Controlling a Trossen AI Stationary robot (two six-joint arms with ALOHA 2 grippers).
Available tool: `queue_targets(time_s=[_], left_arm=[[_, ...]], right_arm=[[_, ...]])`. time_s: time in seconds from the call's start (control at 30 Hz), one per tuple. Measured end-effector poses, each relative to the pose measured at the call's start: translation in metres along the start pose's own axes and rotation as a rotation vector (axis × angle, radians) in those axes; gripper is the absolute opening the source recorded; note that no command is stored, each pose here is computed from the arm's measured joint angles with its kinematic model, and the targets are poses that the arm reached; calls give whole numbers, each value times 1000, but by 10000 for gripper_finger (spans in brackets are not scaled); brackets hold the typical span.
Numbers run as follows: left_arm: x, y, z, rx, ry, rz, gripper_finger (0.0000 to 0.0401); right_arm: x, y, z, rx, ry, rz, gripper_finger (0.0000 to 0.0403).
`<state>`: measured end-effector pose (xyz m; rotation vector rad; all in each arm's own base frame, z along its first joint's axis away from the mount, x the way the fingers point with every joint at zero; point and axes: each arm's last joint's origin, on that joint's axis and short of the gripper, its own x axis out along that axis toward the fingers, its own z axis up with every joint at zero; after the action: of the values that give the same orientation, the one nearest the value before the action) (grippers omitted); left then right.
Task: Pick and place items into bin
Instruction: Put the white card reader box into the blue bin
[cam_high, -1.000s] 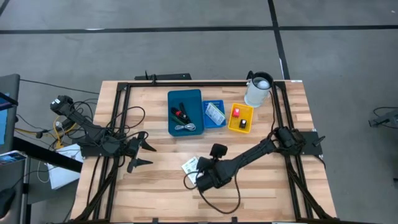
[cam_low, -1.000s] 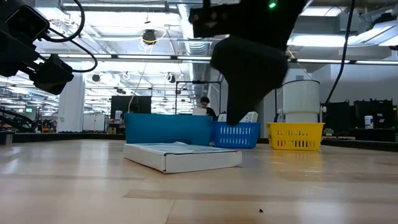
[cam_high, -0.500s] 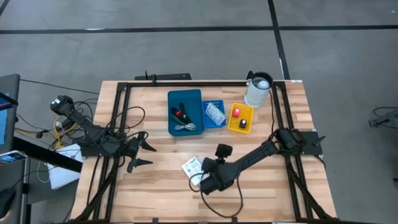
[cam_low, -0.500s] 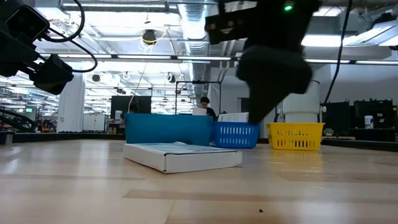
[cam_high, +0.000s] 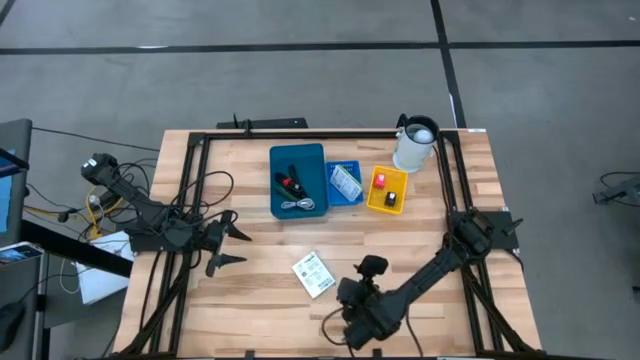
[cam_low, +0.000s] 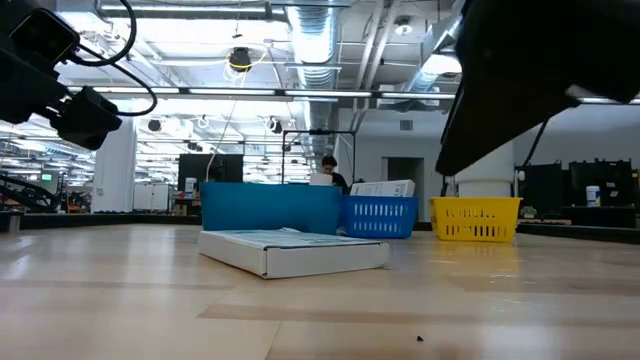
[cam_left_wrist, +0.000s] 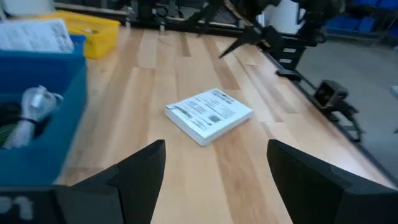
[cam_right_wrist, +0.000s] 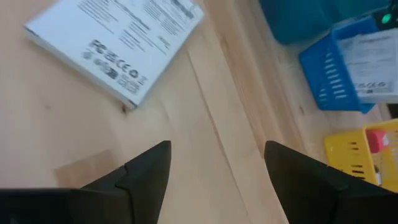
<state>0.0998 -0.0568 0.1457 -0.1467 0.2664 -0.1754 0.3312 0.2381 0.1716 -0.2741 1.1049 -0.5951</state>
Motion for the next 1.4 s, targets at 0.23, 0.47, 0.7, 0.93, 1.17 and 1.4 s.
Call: queue_targets(time_s=[0.23, 0.47, 0.7, 0.93, 1.17, 1.4], left_arm=[[0, 1, 7, 65, -92, 89, 270], [-3, -1, 24, -121, -265, 89, 270], [-8, 0, 38, -252, -424, 148, 270], [-12, -4, 48, -319, -504, 16, 270], [13, -15, 51, -286, -304, 99, 270], [64, -34, 52, -131, -129, 319, 270]], right_arm=[[-13, 8, -10, -13, -77, -14, 255], [-13, 5, -12, -51, -65, -41, 255], [-7, -1, -8, -59, -58, -81, 255], [-3, -4, -3, -51, -51, -88, 255], [0, -5, 0, -51, -64, -93, 255], [5, -9, 4, -38, -55, -104, 255]])
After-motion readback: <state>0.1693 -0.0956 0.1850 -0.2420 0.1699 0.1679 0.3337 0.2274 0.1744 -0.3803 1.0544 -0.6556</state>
